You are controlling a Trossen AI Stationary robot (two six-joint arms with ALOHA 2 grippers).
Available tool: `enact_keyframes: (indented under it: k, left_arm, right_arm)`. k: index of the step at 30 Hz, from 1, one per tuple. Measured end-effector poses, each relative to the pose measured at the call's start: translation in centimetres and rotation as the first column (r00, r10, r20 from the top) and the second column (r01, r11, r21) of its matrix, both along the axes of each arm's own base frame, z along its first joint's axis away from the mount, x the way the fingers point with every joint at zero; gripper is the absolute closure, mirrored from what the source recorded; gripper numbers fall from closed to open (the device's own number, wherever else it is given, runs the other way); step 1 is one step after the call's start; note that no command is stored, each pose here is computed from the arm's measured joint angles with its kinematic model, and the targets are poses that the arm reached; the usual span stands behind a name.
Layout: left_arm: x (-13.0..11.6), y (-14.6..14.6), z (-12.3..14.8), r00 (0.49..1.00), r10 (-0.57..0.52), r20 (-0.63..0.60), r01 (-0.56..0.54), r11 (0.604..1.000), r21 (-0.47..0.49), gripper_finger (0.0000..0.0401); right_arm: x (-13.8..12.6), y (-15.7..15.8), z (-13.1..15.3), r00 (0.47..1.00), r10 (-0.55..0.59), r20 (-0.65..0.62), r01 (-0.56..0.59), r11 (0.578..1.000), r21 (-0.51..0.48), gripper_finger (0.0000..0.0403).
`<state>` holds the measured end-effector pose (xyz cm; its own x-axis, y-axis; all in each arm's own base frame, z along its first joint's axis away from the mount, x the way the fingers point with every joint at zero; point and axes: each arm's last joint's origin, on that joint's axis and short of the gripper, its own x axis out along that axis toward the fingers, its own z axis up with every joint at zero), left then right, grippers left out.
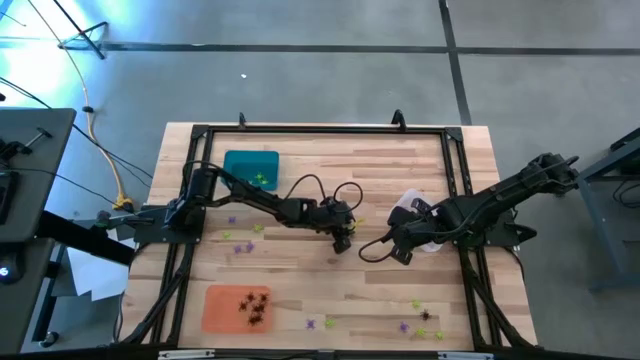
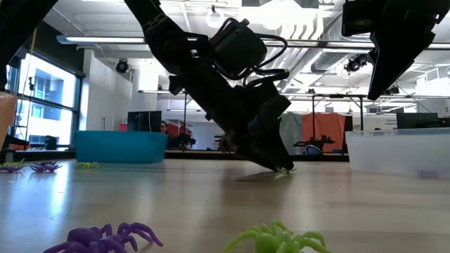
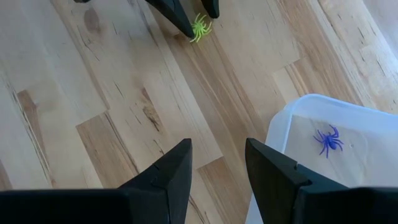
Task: Sort Halloween decoration
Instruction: Put the green spider toy into the blue bin
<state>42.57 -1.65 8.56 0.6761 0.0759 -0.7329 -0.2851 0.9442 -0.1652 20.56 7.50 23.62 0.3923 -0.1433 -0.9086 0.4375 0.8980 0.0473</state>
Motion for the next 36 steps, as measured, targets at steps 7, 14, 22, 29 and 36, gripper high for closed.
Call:
enact_keyframes:
  k: [7,14,22,29,36]
  left_arm:
    - [-0.26,-0.58,-0.11,0.999,-0.019,-0.031,0.019,1.0,-0.004,0.0244]
    - [-0.32,-0.38,-0.16,0.999,-0.006,-0.038,0.006,1.0,0.001,0.0318]
    - [-0.34,0.27,-0.18,0.999,0.006,-0.041,-0.007,1.0,-0.024,0.0395]
    - [-0.34,0.28,-0.18,0.999,0.005,-0.042,-0.006,1.0,-0.024,0.04]
    - [-0.32,0.27,-0.17,0.999,0.009,-0.033,-0.01,0.999,-0.031,0.0401]
  right_arm:
    - [0.0,0.0,0.0,1.0,0.0,0.0,0.0,1.0,0.0,0.0259]
    - [0.0,0.0,0.01,1.0,0.0,0.0,0.0,1.0,0.0,0.0259]
    - [0.0,0.0,0.01,1.0,0.0,0.0,0.0,1.0,0.0,0.0259]
    - [0.0,0.0,0.01,1.0,0.0,0.0,0.0,1.0,0.0,0.0259]
    - [0.0,0.0,0.0,1.0,0.0,0.0,0.0,1.0,0.0,0.0259]
